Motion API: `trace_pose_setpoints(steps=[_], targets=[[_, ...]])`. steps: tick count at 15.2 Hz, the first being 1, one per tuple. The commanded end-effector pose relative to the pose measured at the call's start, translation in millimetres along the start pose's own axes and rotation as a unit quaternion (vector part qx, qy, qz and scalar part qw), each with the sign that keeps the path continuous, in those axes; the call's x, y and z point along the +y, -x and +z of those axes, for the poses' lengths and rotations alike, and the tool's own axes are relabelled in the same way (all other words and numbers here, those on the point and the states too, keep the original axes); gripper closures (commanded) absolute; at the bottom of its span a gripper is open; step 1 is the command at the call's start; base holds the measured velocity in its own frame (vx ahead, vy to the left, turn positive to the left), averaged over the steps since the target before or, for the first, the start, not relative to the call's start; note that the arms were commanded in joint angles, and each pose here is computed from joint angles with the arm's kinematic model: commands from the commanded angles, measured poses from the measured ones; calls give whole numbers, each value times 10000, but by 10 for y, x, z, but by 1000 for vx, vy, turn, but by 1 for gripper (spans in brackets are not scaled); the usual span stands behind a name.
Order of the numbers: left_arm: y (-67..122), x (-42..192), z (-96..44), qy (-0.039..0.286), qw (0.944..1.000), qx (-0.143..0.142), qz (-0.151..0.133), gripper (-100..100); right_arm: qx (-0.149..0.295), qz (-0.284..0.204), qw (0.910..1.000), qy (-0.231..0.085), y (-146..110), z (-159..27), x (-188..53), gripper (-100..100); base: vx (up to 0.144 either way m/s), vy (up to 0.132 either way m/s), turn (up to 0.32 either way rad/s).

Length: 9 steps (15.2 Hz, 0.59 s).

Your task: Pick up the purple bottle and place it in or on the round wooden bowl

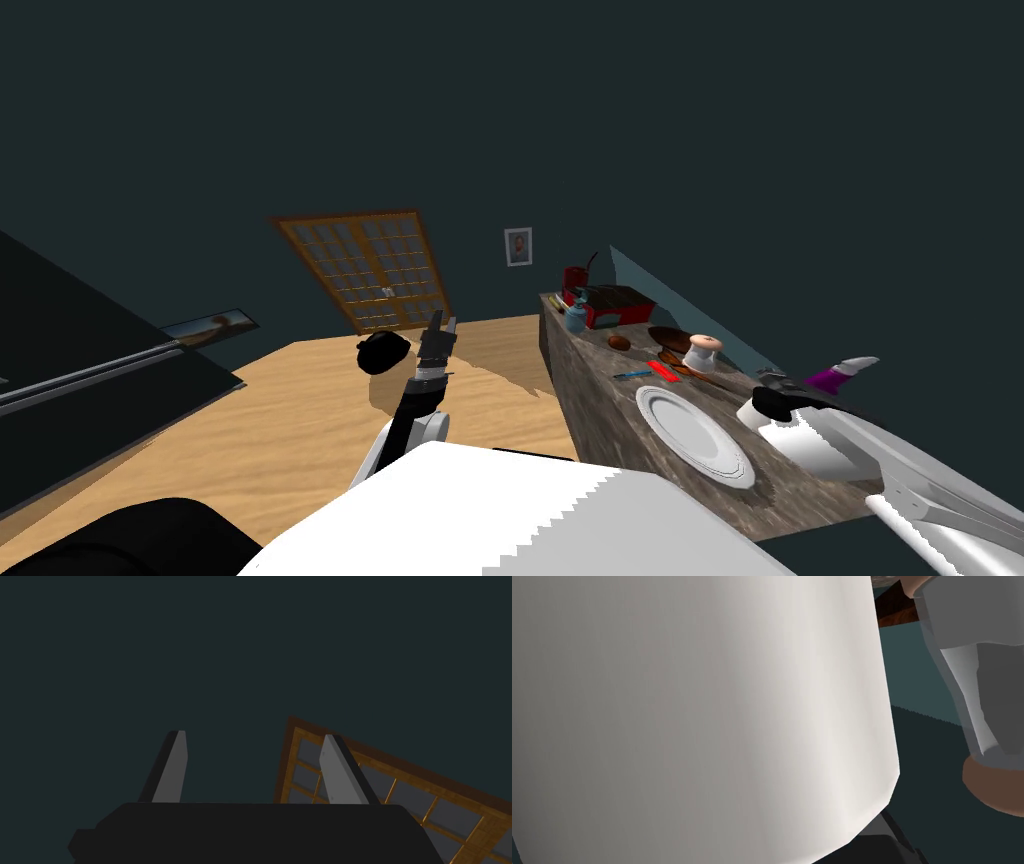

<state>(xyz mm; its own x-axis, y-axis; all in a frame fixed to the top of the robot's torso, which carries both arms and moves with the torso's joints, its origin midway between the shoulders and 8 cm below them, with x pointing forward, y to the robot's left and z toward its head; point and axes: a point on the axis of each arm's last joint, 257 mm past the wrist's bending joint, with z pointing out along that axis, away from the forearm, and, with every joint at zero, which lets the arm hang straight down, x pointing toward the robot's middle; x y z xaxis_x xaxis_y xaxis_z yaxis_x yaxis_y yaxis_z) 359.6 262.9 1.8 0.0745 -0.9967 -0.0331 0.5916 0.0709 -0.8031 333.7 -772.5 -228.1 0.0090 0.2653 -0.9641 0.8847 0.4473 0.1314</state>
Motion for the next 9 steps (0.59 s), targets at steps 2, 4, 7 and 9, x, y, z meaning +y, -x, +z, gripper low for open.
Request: trace_pose_setpoints(steps=[2, 4, 7, 9], targets=[[0, 0, 0, 0, 10000, 0, 0, 0, -35, -107, 9992, -396, 31, 45, -254, -100, 143, 19, -23], [0, 0, 0, 0, 10000, 0, 0, 0, -54, -175, 9978, -637, 52, 69, -423, -100, 136, 15, -22], [0, 0, 0, 0, 10000, 0, 0, 0, -83, -291, 9941, -1046, 84, 92, -711, -100, 117, 14, -19], [0, 0, 0, 0, 10000, 0, 0, 0, -100, -376, 9902, -1344, 105, 95, -922, -100, 150, 3, -31]])
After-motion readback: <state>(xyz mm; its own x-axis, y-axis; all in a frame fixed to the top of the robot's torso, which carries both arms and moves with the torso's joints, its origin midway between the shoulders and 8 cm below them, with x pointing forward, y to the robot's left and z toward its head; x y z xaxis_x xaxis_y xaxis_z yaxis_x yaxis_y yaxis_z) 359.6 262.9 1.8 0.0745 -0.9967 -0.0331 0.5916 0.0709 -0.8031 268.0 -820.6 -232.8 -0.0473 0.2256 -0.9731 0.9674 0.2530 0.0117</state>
